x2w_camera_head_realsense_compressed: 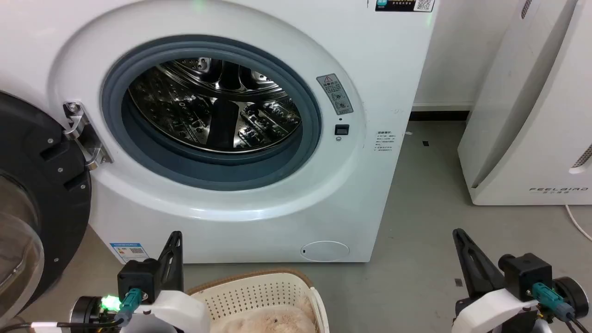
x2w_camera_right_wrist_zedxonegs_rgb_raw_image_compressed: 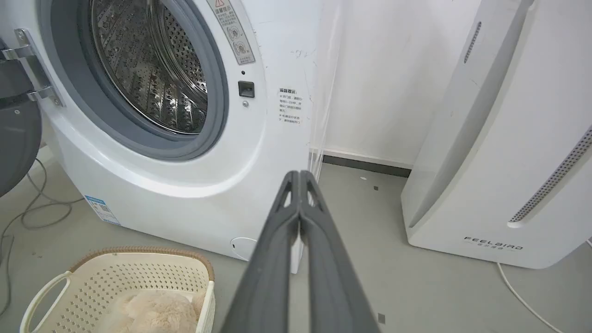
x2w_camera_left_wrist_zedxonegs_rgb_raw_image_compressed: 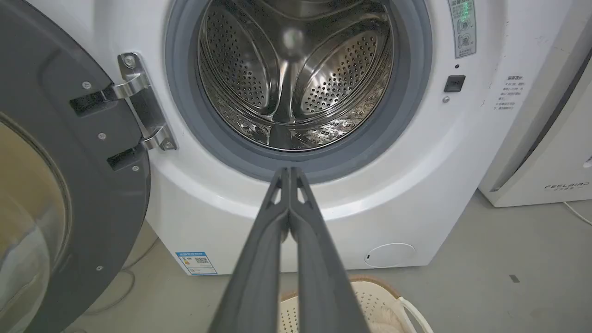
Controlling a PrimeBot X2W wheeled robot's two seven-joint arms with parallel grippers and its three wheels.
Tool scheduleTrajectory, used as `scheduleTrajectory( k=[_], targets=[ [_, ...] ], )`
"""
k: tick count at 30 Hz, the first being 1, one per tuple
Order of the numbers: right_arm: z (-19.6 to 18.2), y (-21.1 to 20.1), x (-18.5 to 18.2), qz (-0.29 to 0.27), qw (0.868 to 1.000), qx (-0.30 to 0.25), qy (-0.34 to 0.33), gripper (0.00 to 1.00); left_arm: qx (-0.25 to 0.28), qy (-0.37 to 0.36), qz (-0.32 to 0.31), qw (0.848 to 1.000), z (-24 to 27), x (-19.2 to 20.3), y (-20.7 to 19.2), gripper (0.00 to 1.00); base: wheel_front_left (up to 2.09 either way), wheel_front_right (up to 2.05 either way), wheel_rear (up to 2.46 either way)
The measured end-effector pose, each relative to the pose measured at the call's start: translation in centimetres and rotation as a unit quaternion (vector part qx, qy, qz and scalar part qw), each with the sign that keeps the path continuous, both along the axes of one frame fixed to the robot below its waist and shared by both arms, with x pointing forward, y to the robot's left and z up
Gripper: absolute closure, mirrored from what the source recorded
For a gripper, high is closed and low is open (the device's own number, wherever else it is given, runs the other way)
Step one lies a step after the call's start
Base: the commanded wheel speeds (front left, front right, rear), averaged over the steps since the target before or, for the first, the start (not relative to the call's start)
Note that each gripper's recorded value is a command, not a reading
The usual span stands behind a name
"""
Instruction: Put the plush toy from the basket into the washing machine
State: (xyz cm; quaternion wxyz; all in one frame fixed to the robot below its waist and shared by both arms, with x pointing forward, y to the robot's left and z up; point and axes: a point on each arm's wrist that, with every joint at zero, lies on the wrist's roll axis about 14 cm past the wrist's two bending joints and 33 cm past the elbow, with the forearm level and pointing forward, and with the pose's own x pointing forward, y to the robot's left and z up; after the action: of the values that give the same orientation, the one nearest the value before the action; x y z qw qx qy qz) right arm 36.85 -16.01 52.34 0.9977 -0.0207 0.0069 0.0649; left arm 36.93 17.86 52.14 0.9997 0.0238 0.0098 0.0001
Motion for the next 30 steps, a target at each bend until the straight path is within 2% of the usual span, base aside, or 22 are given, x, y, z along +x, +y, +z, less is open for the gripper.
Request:
scheduleTrajectory(
  k=[2,3,30],
  targets=[
    [0.0,0.0,0.0,0.0,1.0,0.0,0.0,1.0,0.0,0.0,0.0,1.0,0.0,0.0,0.0,1.0,0.0,0.0,0.0],
    [0.0,0.0,0.0,0.0,1.0,0.0,0.0,0.0,0.0,0.0,0.0,1.0,0.0,0.0,0.0,0.0,0.0,0.0,0.0],
    [-0.7,-0.2,0.3,-0.003,1.0,0.017,0.0,0.0,-0.006,0.023,-0.015,1.0,-2.3,0.4,-1.0,0.0,0.0,0.0,0.0]
  ],
)
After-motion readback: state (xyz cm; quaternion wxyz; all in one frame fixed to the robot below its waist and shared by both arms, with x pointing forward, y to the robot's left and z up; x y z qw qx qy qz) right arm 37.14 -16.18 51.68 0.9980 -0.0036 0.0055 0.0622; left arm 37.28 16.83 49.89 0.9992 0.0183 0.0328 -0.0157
